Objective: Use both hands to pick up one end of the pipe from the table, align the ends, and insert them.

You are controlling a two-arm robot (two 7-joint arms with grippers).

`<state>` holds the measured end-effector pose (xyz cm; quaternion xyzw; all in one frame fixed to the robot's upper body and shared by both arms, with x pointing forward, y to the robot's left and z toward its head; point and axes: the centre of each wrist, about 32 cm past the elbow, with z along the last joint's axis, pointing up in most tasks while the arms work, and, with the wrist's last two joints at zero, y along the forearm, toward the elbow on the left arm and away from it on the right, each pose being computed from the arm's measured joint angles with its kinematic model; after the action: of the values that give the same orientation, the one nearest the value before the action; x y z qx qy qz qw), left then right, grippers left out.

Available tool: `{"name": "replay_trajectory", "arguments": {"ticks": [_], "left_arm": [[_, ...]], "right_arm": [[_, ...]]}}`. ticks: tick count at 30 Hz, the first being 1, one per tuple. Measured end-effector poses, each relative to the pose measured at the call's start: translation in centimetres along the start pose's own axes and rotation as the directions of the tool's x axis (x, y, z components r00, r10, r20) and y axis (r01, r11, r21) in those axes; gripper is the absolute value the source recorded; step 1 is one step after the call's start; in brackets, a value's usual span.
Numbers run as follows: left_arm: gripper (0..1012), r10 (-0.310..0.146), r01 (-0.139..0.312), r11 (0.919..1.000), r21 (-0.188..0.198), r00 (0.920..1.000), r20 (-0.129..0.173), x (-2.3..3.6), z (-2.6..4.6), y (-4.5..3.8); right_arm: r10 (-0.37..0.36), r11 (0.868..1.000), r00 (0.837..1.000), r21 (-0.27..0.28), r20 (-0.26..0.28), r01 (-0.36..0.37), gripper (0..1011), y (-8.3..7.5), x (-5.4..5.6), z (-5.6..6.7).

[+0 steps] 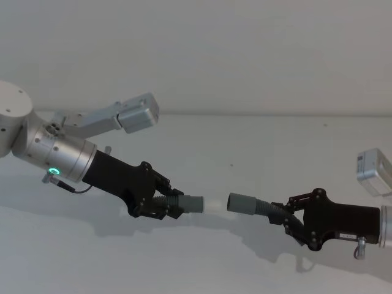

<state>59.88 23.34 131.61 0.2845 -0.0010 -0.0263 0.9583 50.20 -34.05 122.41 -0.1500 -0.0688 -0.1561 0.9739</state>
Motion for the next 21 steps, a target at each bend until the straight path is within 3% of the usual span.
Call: {"name": "replay_trajectory", "arguments": {"ticks": [21], "left_arm": [[342, 0.013, -0.013, 0.9999, 0.003, 0.9999, 0.003, 0.05, 0.52, -0.15]], "right_arm": [[-0.013, 1.000, 1.000, -0.014, -0.007, 0.013, 134, -0.43, 0.29, -0.26]]}}
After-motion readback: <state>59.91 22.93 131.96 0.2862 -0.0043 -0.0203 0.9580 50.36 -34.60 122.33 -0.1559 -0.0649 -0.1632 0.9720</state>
